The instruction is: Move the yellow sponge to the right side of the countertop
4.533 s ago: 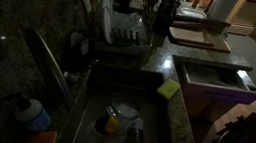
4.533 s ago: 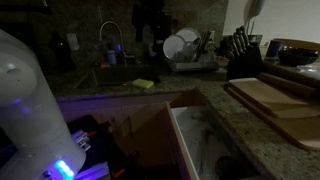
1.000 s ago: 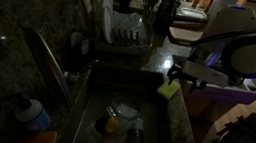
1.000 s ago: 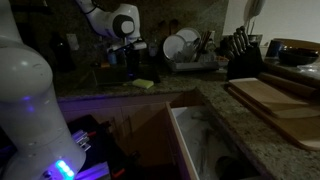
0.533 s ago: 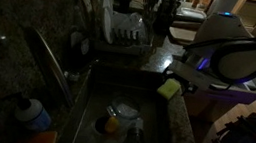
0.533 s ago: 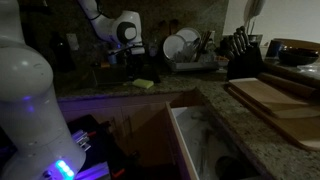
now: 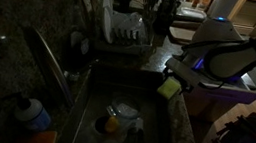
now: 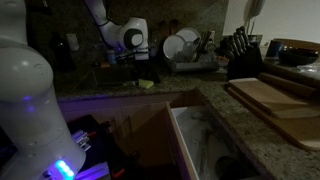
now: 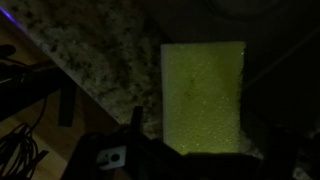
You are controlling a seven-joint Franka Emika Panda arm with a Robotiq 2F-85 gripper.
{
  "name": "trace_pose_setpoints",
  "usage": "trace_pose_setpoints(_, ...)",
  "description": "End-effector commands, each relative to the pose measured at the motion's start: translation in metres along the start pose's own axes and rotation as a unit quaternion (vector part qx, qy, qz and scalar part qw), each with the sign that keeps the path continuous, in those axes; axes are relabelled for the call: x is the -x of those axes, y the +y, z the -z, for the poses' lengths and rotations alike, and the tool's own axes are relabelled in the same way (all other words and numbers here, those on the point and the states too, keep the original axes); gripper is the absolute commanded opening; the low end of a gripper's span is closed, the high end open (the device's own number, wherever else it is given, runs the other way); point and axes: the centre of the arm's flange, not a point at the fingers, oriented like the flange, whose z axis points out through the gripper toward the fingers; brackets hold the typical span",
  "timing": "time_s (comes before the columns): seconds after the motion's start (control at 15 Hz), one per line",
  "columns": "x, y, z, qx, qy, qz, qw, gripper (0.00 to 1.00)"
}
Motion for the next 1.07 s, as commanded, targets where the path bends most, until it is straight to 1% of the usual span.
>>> trace_pose_setpoints(0.0, -0.005, -0.002, -0.005, 0.002, 0.001, -0.01, 0.9999, 1.0)
trace_pose_setpoints(0.33, -0.01, -0.006, -0.016, 0.007, 0.003, -0.02, 0.9998, 1.0)
trace_pose_setpoints(0.4, -0.011, -0.006, -0.017, 0.008, 0.003, -0.018, 0.9998, 0.75)
trace_pose_setpoints(0.47, -0.011, -0.005, -0.018, 0.009, 0.003, -0.017, 0.9998, 0.74)
trace_pose_setpoints(0.67, -0.016, -0.004, -0.017, 0.008, 0.004, -0.022, 0.9997, 0.53)
trace_pose_setpoints(0.8, -0.02, -0.004, -0.017, 0.007, 0.005, -0.026, 0.9996, 0.4)
trace_pose_setpoints(0.87, -0.021, -0.004, -0.018, 0.006, 0.006, -0.027, 0.9996, 0.4)
trace_pose_setpoints(1.0, -0.029, -0.004, -0.015, 0.004, 0.01, -0.038, 0.9992, 0.31)
